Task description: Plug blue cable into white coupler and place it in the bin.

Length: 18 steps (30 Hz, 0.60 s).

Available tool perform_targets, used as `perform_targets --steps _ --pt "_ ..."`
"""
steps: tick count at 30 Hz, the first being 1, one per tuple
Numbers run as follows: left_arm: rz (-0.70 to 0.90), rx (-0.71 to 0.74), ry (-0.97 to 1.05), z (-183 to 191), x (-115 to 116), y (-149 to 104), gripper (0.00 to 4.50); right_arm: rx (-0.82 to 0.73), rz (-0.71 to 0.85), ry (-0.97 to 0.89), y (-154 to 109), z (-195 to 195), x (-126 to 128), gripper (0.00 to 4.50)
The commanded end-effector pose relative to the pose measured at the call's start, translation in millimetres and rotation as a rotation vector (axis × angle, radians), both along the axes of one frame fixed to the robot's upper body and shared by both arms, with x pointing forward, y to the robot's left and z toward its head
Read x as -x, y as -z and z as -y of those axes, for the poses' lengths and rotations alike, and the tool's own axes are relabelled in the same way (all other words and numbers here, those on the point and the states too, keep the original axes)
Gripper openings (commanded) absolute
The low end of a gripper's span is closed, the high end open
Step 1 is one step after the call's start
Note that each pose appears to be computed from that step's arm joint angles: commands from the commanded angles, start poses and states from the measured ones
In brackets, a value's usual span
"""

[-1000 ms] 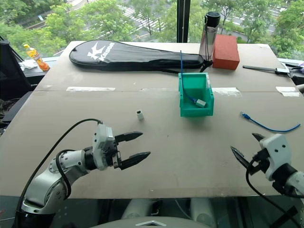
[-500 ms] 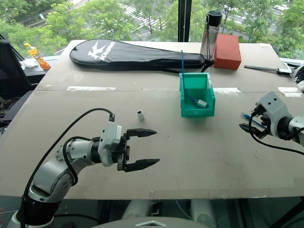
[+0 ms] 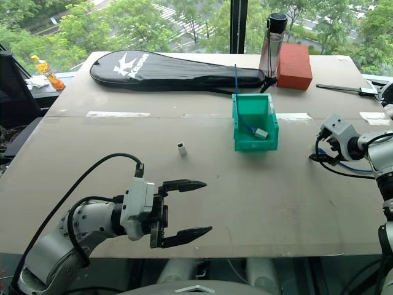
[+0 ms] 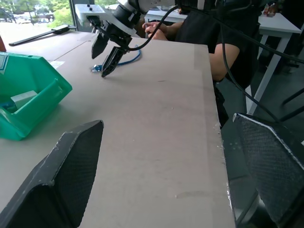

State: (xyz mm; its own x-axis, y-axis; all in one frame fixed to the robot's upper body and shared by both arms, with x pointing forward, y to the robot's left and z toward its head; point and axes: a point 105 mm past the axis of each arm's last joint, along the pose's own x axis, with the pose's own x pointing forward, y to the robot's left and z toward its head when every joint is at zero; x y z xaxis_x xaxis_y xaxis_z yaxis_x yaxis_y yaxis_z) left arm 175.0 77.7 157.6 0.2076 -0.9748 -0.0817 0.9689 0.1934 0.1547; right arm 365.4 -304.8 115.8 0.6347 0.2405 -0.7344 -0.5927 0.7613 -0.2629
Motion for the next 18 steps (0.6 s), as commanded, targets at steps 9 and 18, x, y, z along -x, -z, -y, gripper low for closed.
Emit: perform_targets --steps 9,18 --pt "0.006 0.015 -0.039 0 -2 -11 4.50 -0.012 -0.104 -0.076 -4 -1 16 0.03" --pt "-0.001 -0.033 -0.016 -26 -56 5 4.50 -0.041 -0.075 -0.326 -34 -66 51 0.03"
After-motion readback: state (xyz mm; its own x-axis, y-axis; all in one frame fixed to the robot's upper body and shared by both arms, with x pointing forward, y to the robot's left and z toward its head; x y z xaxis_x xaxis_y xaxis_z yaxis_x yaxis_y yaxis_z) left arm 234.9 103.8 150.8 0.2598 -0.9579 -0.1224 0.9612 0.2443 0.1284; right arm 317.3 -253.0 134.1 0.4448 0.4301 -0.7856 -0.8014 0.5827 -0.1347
